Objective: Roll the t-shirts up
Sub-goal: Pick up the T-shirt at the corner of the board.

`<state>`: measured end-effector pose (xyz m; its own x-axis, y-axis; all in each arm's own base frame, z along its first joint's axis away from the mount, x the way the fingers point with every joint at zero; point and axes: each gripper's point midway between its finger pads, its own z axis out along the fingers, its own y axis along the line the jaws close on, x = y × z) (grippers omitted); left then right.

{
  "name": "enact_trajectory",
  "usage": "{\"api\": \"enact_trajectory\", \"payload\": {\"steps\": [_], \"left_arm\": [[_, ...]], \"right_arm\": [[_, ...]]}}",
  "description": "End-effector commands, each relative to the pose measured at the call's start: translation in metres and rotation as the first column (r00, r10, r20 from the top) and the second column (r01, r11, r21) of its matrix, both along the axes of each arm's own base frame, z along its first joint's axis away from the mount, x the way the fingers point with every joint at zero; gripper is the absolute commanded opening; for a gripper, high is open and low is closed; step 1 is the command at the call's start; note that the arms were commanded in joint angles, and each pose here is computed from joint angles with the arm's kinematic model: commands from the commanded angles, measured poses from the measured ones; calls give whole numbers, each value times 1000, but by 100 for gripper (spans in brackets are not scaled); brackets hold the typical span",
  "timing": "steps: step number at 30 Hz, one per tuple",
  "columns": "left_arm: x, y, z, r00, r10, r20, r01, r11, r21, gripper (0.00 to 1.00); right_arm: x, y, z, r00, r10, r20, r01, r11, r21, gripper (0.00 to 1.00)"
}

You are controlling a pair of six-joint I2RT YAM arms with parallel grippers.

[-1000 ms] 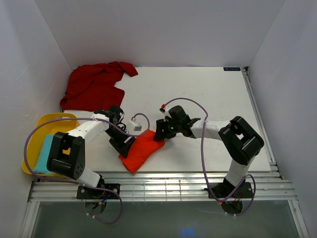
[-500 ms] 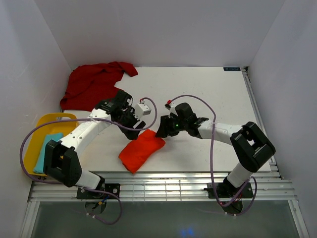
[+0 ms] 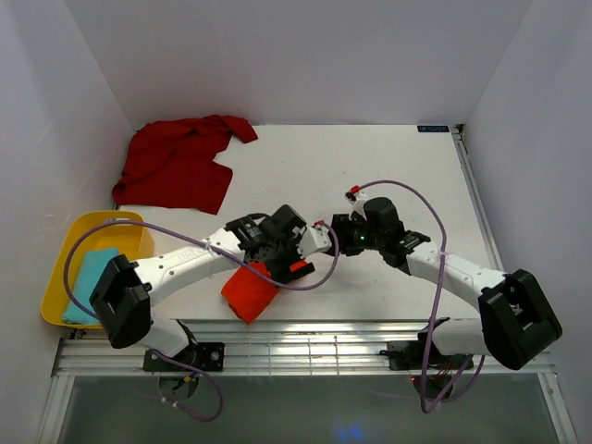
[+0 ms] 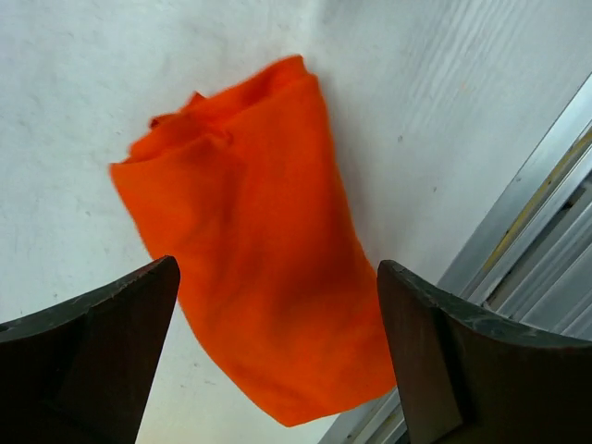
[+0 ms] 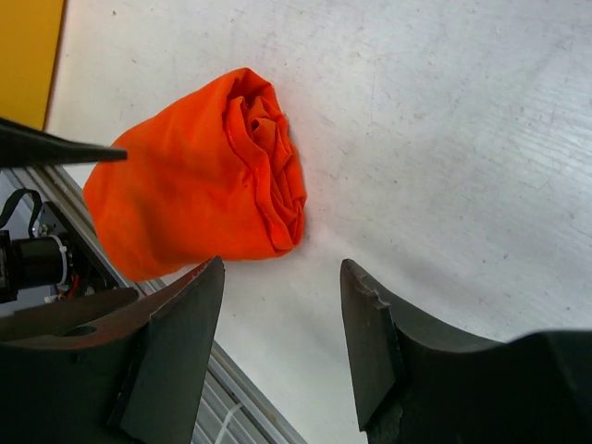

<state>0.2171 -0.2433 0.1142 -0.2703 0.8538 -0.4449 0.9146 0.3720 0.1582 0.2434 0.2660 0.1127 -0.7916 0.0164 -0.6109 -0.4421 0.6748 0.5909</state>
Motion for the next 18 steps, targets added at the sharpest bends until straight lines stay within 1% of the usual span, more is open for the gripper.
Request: {"api": "enact_trajectory", "payload": {"steps": [1,3,4,5,6,8,9,11,12,13,14,15,17,18], "left_arm": [[1,8,-20,994,48,96,-61,990,130,98],[6,3,-19,987,43,153,-66,987,149,98],[4,-1,-22,984,20,176,-51,983,174,98],[9,3,-24,975,27,220,-73,977,202,98],[10,1,-27,970,28,241,-79,975,208,98],[3,-2,-38,970,33,239,-91,968,236,98],[-6,0,-47,974,15,224,-74,963,260,98],[-33,-11,-54,975,-55,216,-6,962,273,98],[-43,-12,-58,972,-79,221,14,959,282,98],[-59,-20,-59,962,-136,236,64,955,290,98],[-63,-21,-61,955,-151,254,70,951,301,98],[-57,-18,-63,941,-146,305,41,945,324,98],[-48,-10,-67,927,-107,360,-32,933,359,98],[-35,-1,-68,897,-95,432,-99,909,405,98]], "right_arm": [[-1,-13,-2,999,-31,23,32,999,-43,59],[-3,-16,-4,999,-39,24,40,998,-47,59],[-3,-18,-5,999,-46,23,47,998,-47,59],[-4,-20,-8,999,-50,15,51,997,-51,59],[-5,-21,-9,999,-52,15,53,997,-51,60],[-6,-22,-11,998,-56,10,57,997,-53,59],[-7,-24,-13,998,-59,7,59,997,-57,59],[-9,-26,-16,998,-62,3,62,996,-61,59],[-11,-27,-19,998,-65,-2,65,996,-66,59],[-11,-28,-20,998,-66,-6,66,995,-69,59],[-12,-30,-22,998,-68,-8,67,995,-70,59],[-12,-31,-22,997,-72,-8,71,995,-70,59],[-15,-32,-25,997,-73,-17,72,995,-74,59],[-15,-33,-26,997,-78,-20,76,994,-74,59]]}}
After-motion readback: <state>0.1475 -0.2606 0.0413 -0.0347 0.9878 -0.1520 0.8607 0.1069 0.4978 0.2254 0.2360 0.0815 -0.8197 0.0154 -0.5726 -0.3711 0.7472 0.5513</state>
